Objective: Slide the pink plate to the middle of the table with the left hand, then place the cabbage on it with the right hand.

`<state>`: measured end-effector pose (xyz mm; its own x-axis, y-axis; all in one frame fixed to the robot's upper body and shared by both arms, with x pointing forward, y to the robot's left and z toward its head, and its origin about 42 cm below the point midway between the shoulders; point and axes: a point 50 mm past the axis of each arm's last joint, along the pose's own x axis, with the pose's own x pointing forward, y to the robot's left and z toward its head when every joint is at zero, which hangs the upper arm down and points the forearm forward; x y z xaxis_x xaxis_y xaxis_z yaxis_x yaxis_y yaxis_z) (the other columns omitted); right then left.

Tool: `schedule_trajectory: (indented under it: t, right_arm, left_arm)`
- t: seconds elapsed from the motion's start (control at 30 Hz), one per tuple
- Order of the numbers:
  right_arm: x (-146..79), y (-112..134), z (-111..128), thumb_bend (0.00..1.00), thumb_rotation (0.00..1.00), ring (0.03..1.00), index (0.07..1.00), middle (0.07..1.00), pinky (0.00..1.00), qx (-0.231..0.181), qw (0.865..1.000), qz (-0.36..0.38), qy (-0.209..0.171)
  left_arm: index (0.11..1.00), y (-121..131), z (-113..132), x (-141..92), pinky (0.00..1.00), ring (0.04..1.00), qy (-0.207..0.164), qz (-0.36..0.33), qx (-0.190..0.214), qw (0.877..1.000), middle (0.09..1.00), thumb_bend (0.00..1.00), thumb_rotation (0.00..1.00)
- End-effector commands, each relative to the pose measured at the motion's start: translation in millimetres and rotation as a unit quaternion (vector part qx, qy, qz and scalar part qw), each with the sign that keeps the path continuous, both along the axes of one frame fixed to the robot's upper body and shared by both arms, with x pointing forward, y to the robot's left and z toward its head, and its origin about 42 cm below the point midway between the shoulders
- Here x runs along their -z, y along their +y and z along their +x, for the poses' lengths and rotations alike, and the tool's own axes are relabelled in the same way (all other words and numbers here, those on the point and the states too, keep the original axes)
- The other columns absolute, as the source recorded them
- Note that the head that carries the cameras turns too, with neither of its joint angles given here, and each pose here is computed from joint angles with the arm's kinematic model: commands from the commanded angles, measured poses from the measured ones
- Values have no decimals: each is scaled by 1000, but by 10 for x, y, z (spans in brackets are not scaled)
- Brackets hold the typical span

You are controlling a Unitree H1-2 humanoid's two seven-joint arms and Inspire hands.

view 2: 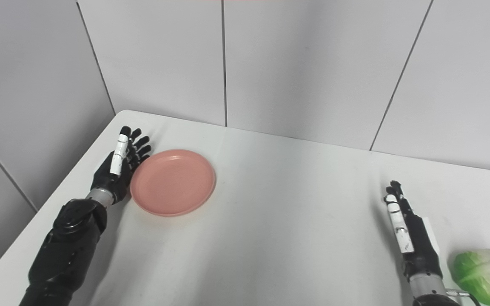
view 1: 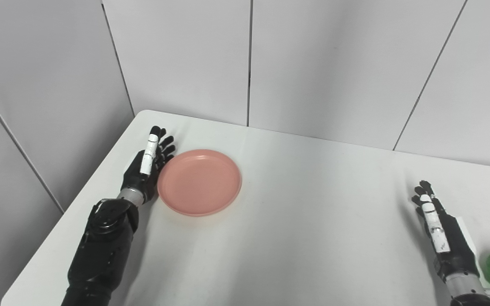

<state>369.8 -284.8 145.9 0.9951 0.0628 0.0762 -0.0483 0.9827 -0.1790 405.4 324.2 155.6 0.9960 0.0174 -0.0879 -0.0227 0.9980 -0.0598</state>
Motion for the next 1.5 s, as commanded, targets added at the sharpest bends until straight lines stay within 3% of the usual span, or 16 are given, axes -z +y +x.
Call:
schedule_trajectory:
  t: [0.0, 0.23, 0.47, 0.73, 0.97, 1.17, 1.47]
  right_arm:
    - [-138, -10, 34, 448, 1000, 950, 977, 962, 998, -5, 999, -3, -37]
    - [-95, -30, 49, 461, 1000, 945, 978, 960, 979, -13, 999, -18, -42]
    - [-33, -8, 92, 507, 1000, 943, 973, 957, 973, -10, 999, -11, -41]
    - [-6, 56, 117, 548, 1000, 934, 974, 960, 963, -7, 1000, 2, -26]
    - [15, 89, 115, 542, 1000, 927, 973, 960, 971, -5, 1000, 6, -24]
    - [22, 109, 66, 459, 1000, 911, 937, 923, 941, 4, 999, -30, -33]
    - [39, 137, 62, 499, 1000, 900, 928, 918, 914, 7, 999, -30, -33]
  left_arm:
    - [979, -147, 39, -144, 967, 968, -12, 4, 28, 1000, 972, 810, 993]
    - [959, -431, -2, -162, 939, 947, -11, 15, 60, 998, 953, 806, 979]
    - [958, -758, -49, -147, 922, 948, -12, 36, 118, 992, 957, 793, 997]
    - [996, -1171, -153, -169, 989, 982, -5, 57, 176, 983, 984, 790, 1000]
    - [1000, -1360, -213, -99, 1000, 990, -9, 68, 206, 976, 998, 679, 1000]
    - [1000, -1550, -211, 62, 994, 984, -12, 66, 218, 974, 997, 724, 1000]
    - [970, -1896, -227, 167, 917, 947, -18, 67, 247, 966, 965, 709, 1000]
